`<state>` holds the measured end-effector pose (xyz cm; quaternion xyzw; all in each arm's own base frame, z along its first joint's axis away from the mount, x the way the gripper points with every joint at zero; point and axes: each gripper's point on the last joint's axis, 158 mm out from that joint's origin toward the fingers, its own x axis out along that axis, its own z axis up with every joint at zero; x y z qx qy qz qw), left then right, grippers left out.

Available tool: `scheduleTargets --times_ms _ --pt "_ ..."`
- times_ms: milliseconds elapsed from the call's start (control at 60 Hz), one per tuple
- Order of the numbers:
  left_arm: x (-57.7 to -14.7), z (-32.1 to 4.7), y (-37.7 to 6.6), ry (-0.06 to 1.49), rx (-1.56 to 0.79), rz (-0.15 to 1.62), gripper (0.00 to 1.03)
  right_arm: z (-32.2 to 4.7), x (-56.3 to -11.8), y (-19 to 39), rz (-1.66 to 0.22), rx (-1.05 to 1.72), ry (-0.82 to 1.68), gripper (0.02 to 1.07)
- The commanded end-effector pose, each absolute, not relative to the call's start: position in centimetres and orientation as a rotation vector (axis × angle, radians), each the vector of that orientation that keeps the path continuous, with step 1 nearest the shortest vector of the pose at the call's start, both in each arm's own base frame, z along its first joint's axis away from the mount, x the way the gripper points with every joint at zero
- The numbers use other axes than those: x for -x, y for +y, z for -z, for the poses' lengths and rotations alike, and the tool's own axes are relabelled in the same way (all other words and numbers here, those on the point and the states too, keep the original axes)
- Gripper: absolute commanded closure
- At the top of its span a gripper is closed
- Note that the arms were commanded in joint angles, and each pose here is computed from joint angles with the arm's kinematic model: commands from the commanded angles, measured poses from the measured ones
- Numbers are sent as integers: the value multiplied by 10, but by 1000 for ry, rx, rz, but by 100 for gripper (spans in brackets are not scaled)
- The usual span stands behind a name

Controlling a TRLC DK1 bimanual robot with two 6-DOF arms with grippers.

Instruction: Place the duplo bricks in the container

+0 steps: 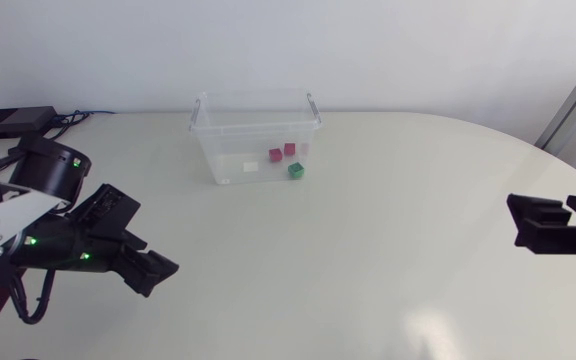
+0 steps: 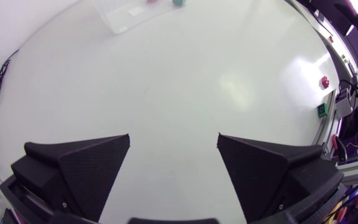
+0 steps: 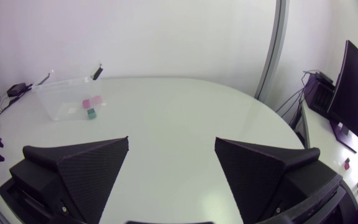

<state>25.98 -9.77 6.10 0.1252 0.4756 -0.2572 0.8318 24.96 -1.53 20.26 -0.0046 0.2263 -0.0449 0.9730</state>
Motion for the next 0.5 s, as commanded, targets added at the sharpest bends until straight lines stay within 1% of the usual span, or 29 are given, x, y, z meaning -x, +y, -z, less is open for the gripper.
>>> scheduleTargets --times_ms 0,183,333,450,467,483 --pt "-258 -58 -95 996 -230 512 5 -206 -252 -20 129 -51 550 7" --pt "-266 -65 -92 922 -231 471 5 -204 -250 -24 154 -89 709 7" --pt "-278 -70 -90 878 -243 452 5 -183 -235 -9 106 -128 952 7" --pt "-284 -67 -93 899 -247 459 5 -169 -215 16 -42 -75 1117 7" --pt "-287 -68 -94 898 -246 459 5 -165 -206 28 -122 -38 1166 7" --pt "-288 -69 -94 897 -244 458 6 -163 -204 31 -143 -32 1180 7"
